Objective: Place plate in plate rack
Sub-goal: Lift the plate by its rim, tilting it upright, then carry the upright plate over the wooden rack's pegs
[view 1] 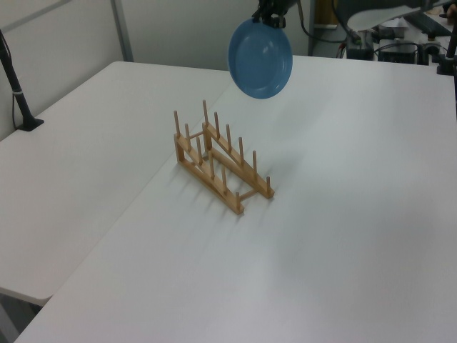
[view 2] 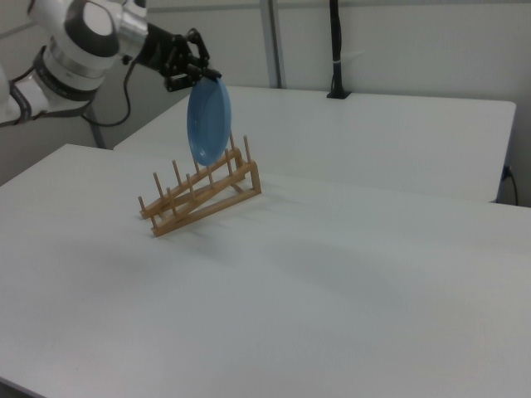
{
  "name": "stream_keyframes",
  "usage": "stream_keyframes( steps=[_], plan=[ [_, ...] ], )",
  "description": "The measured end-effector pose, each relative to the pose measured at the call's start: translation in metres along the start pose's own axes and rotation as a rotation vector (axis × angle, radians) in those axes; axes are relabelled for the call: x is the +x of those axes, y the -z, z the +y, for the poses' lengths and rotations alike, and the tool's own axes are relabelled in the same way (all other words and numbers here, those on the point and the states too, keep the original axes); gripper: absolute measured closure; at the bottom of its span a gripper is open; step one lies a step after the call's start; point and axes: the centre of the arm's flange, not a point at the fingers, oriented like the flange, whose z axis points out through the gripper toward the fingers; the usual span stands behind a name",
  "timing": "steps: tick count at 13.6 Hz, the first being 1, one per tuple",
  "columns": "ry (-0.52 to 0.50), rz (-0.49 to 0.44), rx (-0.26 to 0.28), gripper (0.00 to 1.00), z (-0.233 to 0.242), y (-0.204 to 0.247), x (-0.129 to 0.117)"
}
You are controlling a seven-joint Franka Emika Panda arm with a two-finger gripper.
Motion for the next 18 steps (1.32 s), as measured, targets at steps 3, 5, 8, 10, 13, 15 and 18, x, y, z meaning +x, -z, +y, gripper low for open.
stream_keyframes(
  steps=[3,5,8,10,13,15,18],
  plan=[
    [0.141,-0.050,-0.017,0.95,-0.037,0.025,0.035],
    [0.205,-0.067,-0.015,0.95,-0.064,0.047,0.058],
    [0.249,-0.071,-0.065,0.95,-0.094,0.062,0.082],
    [0.238,-0.076,-0.143,0.95,-0.120,0.058,0.098],
    [0.219,-0.069,-0.259,0.95,-0.161,0.040,0.118],
    [0.216,-0.052,-0.311,0.95,-0.172,0.037,0.125],
    [0.199,-0.026,-0.373,0.95,-0.179,0.036,0.134]
  ],
)
